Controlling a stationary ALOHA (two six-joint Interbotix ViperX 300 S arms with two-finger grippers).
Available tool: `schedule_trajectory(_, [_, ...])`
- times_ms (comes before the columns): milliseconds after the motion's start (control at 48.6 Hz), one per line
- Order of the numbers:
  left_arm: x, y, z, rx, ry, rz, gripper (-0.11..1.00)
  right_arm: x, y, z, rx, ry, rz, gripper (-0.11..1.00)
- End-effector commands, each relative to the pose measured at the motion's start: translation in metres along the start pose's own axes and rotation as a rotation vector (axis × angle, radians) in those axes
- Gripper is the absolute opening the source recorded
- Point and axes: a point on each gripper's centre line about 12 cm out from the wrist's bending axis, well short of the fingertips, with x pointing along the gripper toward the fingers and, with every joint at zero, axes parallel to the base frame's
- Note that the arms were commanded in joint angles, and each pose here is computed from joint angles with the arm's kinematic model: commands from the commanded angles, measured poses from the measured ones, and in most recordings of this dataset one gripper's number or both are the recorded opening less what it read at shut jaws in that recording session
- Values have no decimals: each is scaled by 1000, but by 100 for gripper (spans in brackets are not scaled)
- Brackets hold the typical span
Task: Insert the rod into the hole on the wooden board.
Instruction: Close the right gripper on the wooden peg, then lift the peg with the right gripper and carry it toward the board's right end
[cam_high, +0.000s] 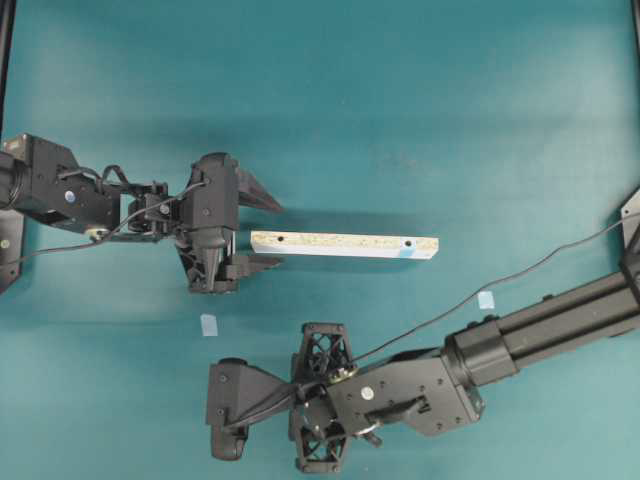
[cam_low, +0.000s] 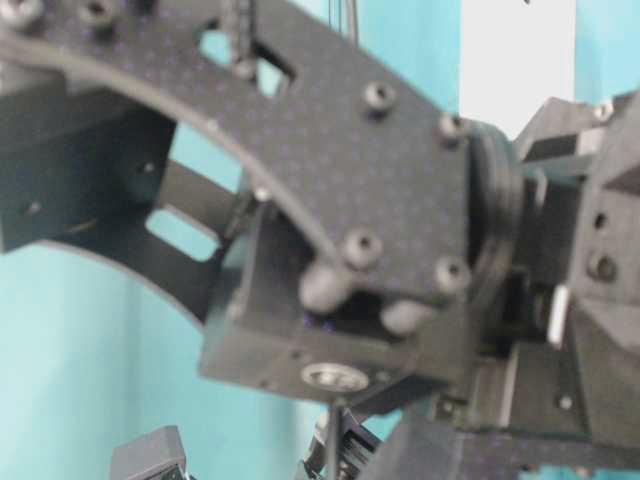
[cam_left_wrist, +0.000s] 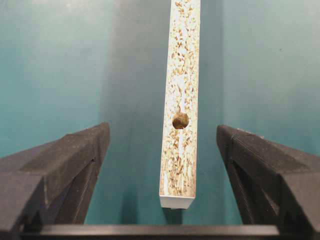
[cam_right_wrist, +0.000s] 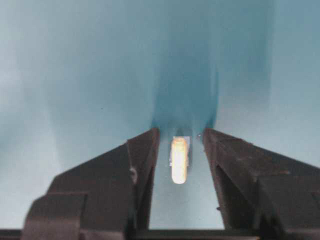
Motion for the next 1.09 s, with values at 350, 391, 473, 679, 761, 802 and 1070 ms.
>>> schedule_trajectory(350, [-2,-1,14,7,-45,-1,95,-9,4,4,0,-21,16,16])
schedule_trajectory(391, [-2,-1,14,7,-46,-1,95,-9,4,4,-1,-22,15,16])
schedule_trajectory(473, [-2,-1,14,7,-45,-1,95,-9,4,4,-2,-23,14,16])
schedule_trajectory(679, [-2,0,14,6,-44,0,95,-9,3,4,-4,-21,10,15])
schedule_trajectory(761, [-2,-1,14,7,-45,-1,95,-9,3,4,-7,-23,8,13])
schedule_trajectory(802, [-2,-1,14,7,-46,-1,95,-9,3,4,-10,-23,6,12])
schedule_trajectory(1070, [-2,-1,14,7,-43,-1,95,-29,-1,15,-68,-98,-29,12])
